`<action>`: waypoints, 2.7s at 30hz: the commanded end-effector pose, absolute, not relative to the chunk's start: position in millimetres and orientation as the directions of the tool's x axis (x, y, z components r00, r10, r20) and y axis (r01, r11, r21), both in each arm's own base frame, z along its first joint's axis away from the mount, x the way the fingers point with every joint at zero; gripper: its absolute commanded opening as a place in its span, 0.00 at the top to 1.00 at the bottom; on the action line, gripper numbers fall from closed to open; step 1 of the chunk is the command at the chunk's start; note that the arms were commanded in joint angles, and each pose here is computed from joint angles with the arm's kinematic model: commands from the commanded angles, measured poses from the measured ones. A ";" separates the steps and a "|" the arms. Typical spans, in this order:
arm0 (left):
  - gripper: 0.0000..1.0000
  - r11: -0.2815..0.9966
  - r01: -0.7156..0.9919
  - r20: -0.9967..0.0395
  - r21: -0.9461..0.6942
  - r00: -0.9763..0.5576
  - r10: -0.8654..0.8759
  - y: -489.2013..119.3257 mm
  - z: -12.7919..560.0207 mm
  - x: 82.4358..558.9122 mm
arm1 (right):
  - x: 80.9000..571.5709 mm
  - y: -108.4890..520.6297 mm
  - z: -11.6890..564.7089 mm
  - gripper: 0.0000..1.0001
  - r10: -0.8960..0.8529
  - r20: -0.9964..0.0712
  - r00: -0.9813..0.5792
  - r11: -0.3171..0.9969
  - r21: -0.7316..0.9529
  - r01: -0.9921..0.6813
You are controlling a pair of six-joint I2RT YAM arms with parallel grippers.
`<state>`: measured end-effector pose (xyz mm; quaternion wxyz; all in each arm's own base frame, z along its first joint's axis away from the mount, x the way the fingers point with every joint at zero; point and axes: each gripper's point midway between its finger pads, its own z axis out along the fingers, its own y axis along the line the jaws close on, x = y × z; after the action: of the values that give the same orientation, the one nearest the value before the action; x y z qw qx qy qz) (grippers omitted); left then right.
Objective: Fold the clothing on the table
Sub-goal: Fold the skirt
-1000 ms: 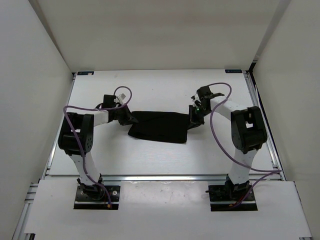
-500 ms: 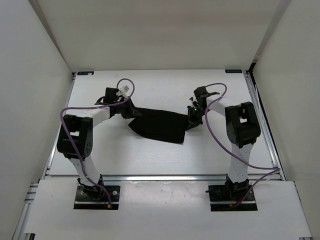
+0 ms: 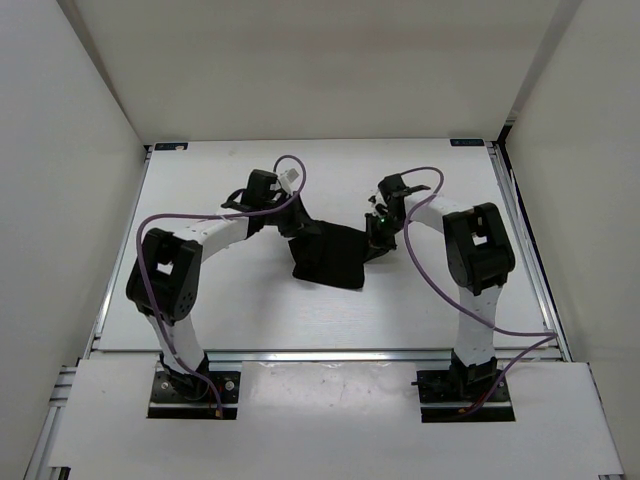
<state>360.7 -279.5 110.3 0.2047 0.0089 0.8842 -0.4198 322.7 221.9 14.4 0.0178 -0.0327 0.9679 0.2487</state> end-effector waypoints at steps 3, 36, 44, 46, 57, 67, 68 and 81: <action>1.00 0.574 0.217 -0.398 -0.790 -0.893 -0.209 -302.7 140.6 373.3 | 324.2 233.8 10.6 0.89 -0.093 -0.068 -0.993 0.869 0.482 -0.115; 0.73 0.589 0.212 -0.368 -0.780 -0.916 -0.159 -380.6 93.5 346.6 | 326.4 210.4 24.9 0.89 -0.083 -0.110 -0.990 0.879 0.460 -0.124; 0.18 0.440 0.265 -0.381 -0.858 -0.902 -0.201 -410.4 143.2 356.0 | 320.1 200.9 27.6 0.89 -0.056 -0.112 -0.992 0.880 0.463 -0.102; 0.14 0.408 0.288 -0.394 -0.866 -0.896 -0.206 -415.0 162.3 356.4 | 322.1 195.5 32.9 0.89 -0.048 -0.132 -0.990 0.885 0.454 -0.104; 0.04 0.293 0.335 -0.400 -0.895 -0.894 -0.200 -428.2 208.5 343.6 | 352.3 145.7 79.7 0.89 0.115 -0.252 -0.961 0.893 0.450 -0.011; 0.05 0.403 0.291 -0.359 -0.868 -0.928 -0.101 -428.3 139.7 324.4 | 349.6 159.0 96.0 0.89 0.149 -0.285 -0.947 0.881 0.472 -0.003; 0.06 0.399 0.290 -0.352 -0.870 -0.932 -0.090 -428.6 137.2 321.1 | 349.8 161.7 99.4 0.89 0.145 -0.295 -0.945 0.876 0.482 -0.016; 0.07 0.569 0.224 -0.400 -0.791 -0.894 -0.204 -332.5 114.0 343.8 | 346.9 232.2 141.7 0.88 -0.052 -0.390 -0.919 0.864 0.445 -0.238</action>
<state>341.7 -357.6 95.5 0.1940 0.0087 0.8580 -0.4756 354.3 219.7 133.5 0.1868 -0.0523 0.9470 0.2559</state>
